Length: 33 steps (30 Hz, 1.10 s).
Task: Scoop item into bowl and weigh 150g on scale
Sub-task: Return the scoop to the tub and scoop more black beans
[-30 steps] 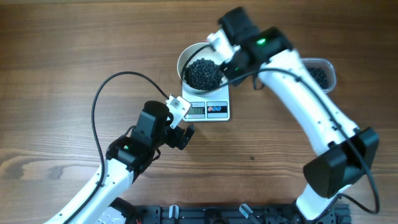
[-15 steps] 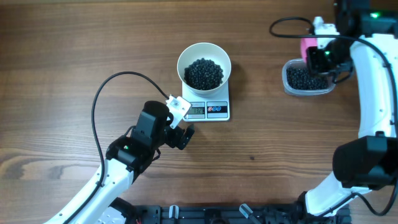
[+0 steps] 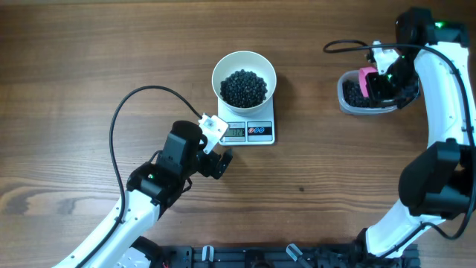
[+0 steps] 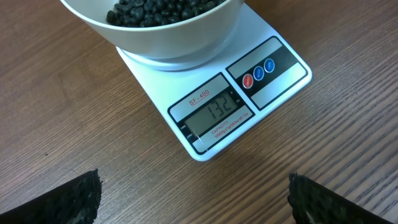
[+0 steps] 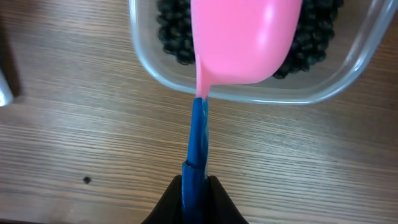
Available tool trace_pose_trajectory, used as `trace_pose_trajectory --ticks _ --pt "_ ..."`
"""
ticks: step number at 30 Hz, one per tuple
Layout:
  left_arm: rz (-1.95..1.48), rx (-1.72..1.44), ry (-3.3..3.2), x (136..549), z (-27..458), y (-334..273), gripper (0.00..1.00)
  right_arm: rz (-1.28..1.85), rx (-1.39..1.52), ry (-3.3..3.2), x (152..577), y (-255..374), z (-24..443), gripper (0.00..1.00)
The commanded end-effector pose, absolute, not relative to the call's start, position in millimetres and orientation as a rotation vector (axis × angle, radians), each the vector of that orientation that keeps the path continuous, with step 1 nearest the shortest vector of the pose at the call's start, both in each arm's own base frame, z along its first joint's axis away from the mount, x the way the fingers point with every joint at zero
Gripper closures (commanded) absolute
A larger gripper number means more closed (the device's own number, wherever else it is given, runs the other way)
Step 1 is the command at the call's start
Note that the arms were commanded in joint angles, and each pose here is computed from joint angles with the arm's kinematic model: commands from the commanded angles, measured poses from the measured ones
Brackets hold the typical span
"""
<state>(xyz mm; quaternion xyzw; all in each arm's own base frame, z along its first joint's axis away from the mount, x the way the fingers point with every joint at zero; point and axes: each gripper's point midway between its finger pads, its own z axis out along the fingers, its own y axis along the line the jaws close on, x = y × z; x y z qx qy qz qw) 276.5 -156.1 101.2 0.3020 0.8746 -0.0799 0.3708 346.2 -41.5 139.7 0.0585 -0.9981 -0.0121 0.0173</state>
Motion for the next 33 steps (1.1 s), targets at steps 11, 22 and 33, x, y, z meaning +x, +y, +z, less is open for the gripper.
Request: trace_pose_trajectory --ticks 11,22,33 --pt "-0.191 0.768 2.247 277.7 99.8 -152.2 0.00 0.004 0.063 -3.012 347.5 -81.3 99.4 0.96" --pt "-0.190 0.768 2.248 277.6 99.8 -152.2 0.00 -0.122 0.067 -3.021 352.1 -67.6 93.7 0.96" --pt "-0.190 0.768 2.248 277.6 99.8 -152.2 0.00 -0.199 0.124 -2.998 347.8 -51.1 88.6 0.96"
